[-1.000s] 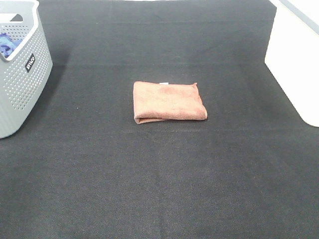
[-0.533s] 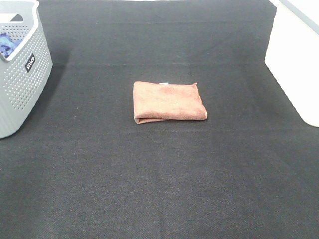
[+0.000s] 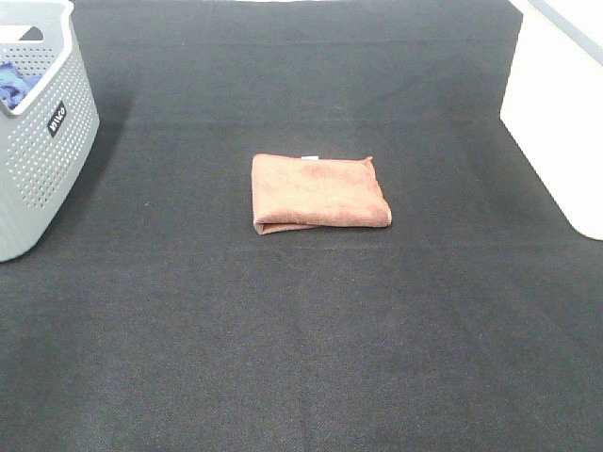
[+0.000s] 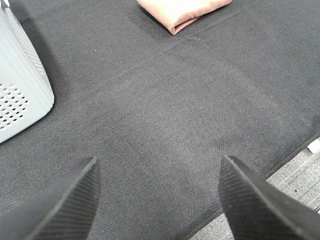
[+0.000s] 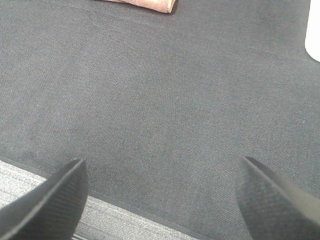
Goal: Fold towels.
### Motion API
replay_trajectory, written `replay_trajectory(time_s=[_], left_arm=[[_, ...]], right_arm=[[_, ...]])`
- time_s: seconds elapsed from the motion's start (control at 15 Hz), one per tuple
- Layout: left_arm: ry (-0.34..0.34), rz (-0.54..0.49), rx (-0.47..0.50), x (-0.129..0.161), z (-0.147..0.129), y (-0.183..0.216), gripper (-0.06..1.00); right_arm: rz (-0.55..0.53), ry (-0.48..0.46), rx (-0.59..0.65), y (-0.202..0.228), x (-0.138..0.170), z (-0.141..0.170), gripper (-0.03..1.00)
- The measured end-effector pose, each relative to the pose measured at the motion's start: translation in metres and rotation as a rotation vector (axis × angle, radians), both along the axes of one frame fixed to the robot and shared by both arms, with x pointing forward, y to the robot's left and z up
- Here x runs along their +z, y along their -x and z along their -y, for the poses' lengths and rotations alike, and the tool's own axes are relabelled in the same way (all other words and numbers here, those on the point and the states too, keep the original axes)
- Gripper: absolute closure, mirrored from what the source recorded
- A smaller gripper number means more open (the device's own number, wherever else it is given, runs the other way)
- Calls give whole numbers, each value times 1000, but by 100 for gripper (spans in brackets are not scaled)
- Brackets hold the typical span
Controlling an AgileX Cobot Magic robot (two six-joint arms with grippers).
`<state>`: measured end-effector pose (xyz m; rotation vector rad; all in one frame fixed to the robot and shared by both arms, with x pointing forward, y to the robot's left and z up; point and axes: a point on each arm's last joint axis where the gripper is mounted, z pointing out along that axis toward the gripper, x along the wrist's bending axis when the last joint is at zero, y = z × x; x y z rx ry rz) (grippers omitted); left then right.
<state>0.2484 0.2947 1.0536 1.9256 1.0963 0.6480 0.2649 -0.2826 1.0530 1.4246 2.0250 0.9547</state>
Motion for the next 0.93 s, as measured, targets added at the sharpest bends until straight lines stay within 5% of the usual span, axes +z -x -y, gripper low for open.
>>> replay_trajectory(time_s=[0.4, 0.6, 0.93], left_arm=[[0, 0, 6, 0, 0, 0, 30], [4, 12, 183, 0, -2, 1, 30], [24, 106, 410, 0, -6, 15, 30]], right_arm=[[0, 0, -5, 0, 0, 0, 20], [8, -5, -121, 0, 0, 3, 20], [167, -26, -182, 24, 3, 5, 20]])
